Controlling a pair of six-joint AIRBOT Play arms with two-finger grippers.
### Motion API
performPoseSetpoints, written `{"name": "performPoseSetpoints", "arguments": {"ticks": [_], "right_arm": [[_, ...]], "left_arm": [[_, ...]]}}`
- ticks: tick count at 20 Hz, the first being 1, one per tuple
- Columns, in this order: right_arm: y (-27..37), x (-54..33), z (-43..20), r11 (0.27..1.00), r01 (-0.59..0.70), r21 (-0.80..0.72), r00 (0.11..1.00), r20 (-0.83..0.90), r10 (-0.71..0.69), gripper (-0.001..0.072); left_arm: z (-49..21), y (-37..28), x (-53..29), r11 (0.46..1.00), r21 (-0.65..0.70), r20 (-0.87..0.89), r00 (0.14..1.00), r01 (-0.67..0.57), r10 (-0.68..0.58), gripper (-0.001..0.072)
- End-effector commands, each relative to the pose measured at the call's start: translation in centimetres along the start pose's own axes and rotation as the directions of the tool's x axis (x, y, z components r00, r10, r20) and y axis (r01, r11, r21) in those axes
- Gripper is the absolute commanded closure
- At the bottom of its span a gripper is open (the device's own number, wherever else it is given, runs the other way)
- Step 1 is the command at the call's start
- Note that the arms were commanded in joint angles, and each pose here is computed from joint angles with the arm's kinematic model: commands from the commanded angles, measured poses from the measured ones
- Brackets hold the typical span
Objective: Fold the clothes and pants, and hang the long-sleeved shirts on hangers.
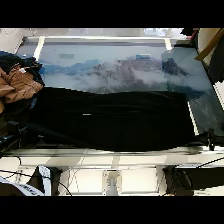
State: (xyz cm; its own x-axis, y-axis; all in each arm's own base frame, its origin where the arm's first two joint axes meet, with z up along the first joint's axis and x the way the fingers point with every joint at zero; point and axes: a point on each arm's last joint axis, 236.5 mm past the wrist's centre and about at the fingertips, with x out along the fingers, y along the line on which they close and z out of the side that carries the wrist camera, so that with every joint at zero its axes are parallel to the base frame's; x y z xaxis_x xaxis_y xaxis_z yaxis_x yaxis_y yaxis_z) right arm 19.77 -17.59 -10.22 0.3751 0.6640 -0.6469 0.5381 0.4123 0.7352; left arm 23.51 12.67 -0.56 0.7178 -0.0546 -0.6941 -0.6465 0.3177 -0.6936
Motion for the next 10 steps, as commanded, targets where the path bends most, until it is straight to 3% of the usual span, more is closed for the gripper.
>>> {"name": "performPoseSetpoints", "arguments": {"ticks": [1,5,10], "right_arm": [[3.7,-0.8,0.0,0.989,-0.125,-0.08,0.992,-0.009,0.124,0.0688],[5.9,-3.7,-0.3,0.984,-0.087,-0.158,0.996,0.002,0.088,0.0689],[8.8,-8.4,1.6,0.97,0.061,-0.234,0.987,0.157,-0.025,0.0689]], "left_arm": [[0.1,0.0,0.0,1.0,0.021,0.003,1.0,0.0,0.0,0.0701],[0.9,-0.8,-0.6,0.997,0.072,0.025,1.0,0.004,-0.005,0.0701],[4.8,-6.1,-4.7,0.961,0.277,0.156,0.987,0.001,-0.045,0.0703]]}}
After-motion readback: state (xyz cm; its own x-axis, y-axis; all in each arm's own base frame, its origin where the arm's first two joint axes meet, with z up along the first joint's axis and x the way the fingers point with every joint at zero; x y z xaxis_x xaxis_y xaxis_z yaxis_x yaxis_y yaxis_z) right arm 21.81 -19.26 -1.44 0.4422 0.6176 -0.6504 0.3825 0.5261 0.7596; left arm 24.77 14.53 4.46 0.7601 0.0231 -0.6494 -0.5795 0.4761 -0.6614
